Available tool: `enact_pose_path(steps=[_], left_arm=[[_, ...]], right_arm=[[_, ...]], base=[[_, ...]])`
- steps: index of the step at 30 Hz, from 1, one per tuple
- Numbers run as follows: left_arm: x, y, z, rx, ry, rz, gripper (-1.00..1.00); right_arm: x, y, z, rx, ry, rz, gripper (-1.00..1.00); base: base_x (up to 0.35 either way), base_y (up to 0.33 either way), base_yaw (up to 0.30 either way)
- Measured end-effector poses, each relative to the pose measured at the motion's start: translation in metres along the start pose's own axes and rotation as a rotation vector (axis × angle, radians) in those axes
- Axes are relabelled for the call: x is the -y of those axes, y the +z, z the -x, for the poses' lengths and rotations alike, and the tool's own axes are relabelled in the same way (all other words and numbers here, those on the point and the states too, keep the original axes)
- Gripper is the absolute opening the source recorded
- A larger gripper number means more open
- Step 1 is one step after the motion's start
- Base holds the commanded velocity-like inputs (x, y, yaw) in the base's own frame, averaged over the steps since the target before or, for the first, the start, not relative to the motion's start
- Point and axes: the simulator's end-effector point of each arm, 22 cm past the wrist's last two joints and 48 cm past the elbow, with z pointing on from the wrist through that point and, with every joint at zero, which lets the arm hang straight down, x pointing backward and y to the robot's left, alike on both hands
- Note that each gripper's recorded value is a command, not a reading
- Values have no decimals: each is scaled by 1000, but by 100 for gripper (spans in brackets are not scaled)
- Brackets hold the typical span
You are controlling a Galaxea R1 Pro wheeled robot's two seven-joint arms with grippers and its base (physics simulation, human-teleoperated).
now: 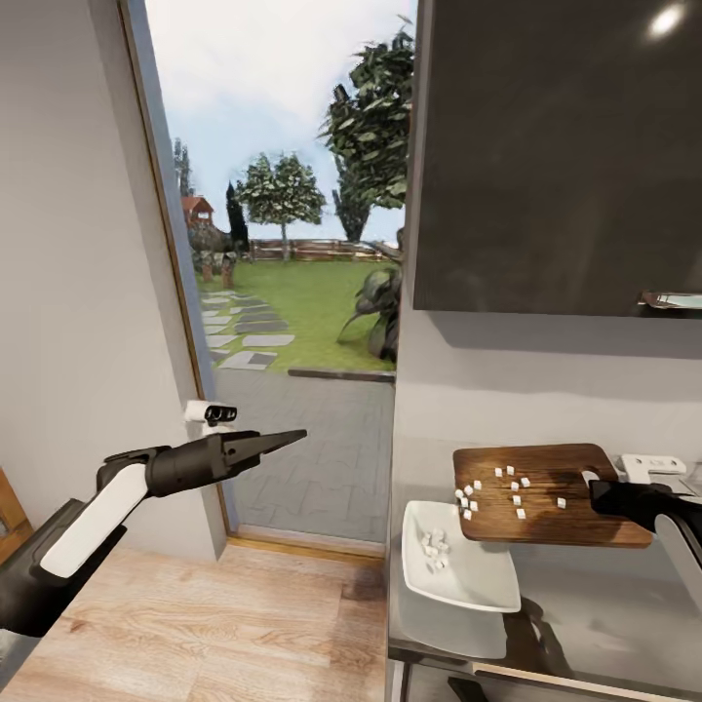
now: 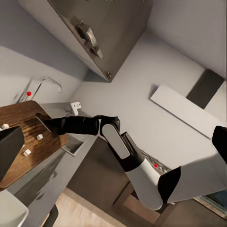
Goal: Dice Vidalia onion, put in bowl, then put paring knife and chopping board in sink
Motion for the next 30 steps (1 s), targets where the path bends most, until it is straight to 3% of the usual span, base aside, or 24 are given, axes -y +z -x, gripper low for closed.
enact_pose_path(steps=[17,25,30], left_arm=[[1,6,0,6,-4,-8,100],[1,7,-1,6,-5,-8,100],[1,7,-1,6,-5,-8,100]], right_arm=[[8,-1,2,2,-5,-13,-100],[17,-1,-7,-36,-45,-73,-100],[31,-2,-9,-44,-67,-144,-100]], base=[[0,-67,0],[0,0,0],[0,0,0]])
